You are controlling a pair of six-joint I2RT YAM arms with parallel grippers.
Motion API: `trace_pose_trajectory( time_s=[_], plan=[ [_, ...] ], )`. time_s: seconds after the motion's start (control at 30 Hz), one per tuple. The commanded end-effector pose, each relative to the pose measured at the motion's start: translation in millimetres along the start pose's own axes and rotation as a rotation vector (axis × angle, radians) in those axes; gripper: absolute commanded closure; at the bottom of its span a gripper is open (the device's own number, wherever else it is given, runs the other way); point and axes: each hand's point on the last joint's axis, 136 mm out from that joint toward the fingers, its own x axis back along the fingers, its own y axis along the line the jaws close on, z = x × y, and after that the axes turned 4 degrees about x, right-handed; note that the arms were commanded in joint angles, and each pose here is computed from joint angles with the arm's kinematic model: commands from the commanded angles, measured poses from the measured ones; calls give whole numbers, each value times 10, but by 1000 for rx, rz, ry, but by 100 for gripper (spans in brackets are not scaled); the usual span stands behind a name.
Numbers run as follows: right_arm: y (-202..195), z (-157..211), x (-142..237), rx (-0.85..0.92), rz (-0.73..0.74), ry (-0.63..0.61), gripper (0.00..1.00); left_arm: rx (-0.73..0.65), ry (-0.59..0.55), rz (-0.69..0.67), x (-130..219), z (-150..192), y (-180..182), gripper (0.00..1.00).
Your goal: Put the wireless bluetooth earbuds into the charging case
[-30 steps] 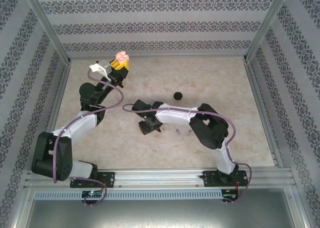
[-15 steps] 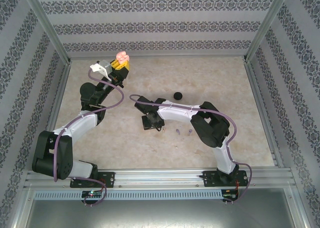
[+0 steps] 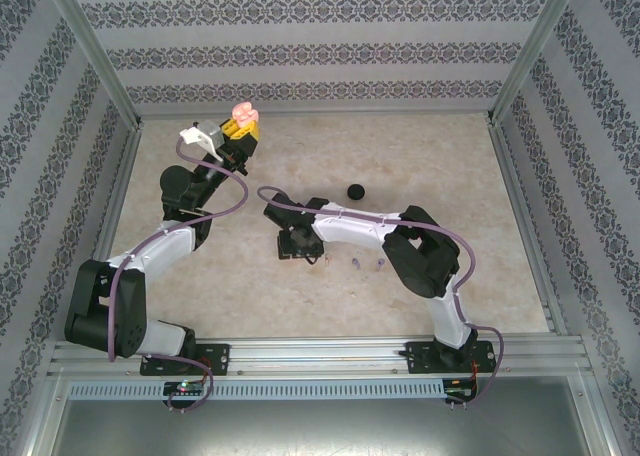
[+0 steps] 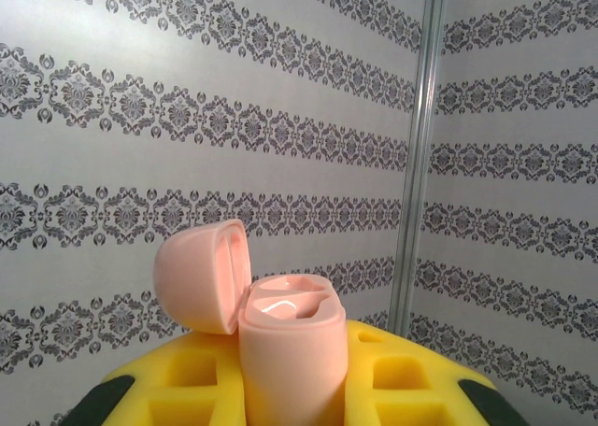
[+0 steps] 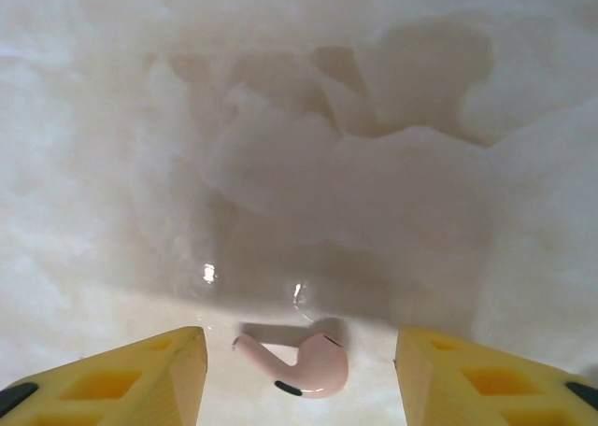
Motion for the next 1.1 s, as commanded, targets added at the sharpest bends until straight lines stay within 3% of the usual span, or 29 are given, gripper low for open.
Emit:
trace_pose_trajectory(
  time_s=[0.0,0.6,1.07],
  plan=[
    [-89,-4,-63,34,71,0,43,-7,-72,31,1,-185,-94,100],
    [-215,203,-162,113,146,31,43,11,-81,33,14,-229,-111,100],
    [-143,196,259,84,75,-36,42,24,-82,31,12,-237,-106,100]
  ],
)
